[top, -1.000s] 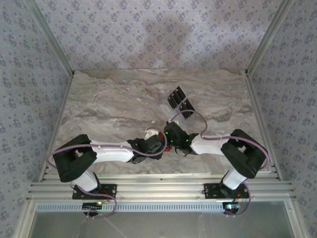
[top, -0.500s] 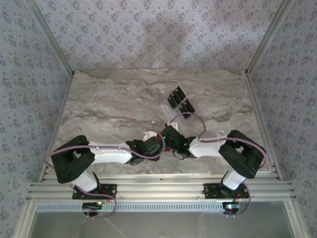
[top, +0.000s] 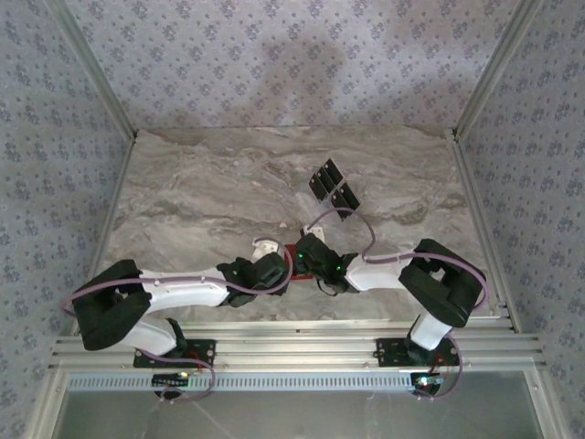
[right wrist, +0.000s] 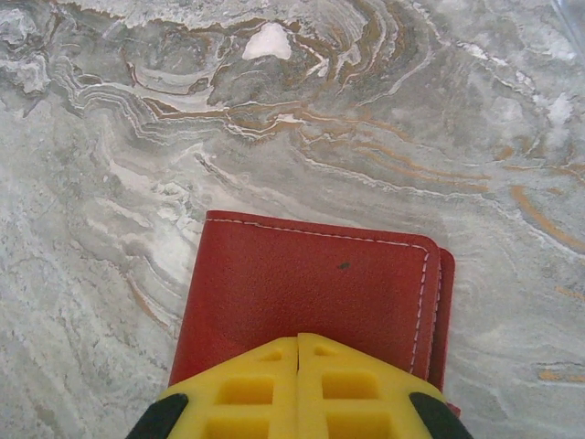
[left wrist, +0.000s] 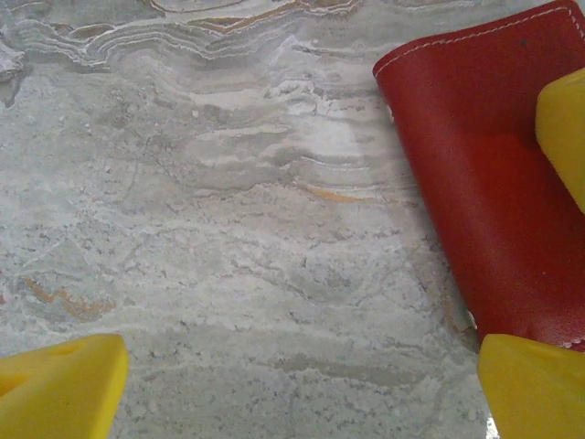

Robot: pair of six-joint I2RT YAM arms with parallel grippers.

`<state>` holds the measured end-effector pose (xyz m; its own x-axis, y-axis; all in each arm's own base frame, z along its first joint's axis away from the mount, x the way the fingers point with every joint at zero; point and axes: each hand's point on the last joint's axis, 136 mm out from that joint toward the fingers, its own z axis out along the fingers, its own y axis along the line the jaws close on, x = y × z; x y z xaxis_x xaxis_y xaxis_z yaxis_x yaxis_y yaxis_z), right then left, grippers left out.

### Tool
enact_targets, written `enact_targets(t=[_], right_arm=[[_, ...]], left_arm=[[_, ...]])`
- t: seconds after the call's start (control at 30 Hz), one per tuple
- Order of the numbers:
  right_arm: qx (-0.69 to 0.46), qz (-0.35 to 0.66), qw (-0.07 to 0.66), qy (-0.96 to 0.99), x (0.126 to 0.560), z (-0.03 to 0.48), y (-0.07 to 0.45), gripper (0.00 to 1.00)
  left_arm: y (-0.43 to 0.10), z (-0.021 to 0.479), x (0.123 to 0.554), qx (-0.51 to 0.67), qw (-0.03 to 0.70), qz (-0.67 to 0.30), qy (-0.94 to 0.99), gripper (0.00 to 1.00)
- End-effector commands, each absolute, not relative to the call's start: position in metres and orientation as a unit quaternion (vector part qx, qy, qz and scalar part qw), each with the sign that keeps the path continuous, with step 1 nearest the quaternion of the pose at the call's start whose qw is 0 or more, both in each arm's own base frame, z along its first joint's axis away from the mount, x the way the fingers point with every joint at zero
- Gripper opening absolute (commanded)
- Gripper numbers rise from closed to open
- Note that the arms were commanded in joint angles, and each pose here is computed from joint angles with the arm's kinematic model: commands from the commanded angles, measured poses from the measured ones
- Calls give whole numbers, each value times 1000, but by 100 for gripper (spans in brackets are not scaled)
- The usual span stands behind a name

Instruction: Put the credit cards into the card holder

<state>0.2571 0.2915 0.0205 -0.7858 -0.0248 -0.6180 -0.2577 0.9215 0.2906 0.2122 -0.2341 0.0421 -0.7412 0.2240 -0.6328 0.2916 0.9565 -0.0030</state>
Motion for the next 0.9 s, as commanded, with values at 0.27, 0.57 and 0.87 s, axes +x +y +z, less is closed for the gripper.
enact_targets(t=[0.27, 0.57, 0.87], right_arm=[[-128, 63, 75, 987, 153, -84, 203, 0], [-141, 81, 105, 981, 157, -72, 205, 0], [-163, 26, 131, 978, 155, -71, 194, 0]], left_arm=[[-247, 40, 215, 132, 359, -105, 918, 98], [-250, 23, 210, 132, 344, -120, 922, 99], [-251, 12, 208, 127, 333, -119, 927, 99]])
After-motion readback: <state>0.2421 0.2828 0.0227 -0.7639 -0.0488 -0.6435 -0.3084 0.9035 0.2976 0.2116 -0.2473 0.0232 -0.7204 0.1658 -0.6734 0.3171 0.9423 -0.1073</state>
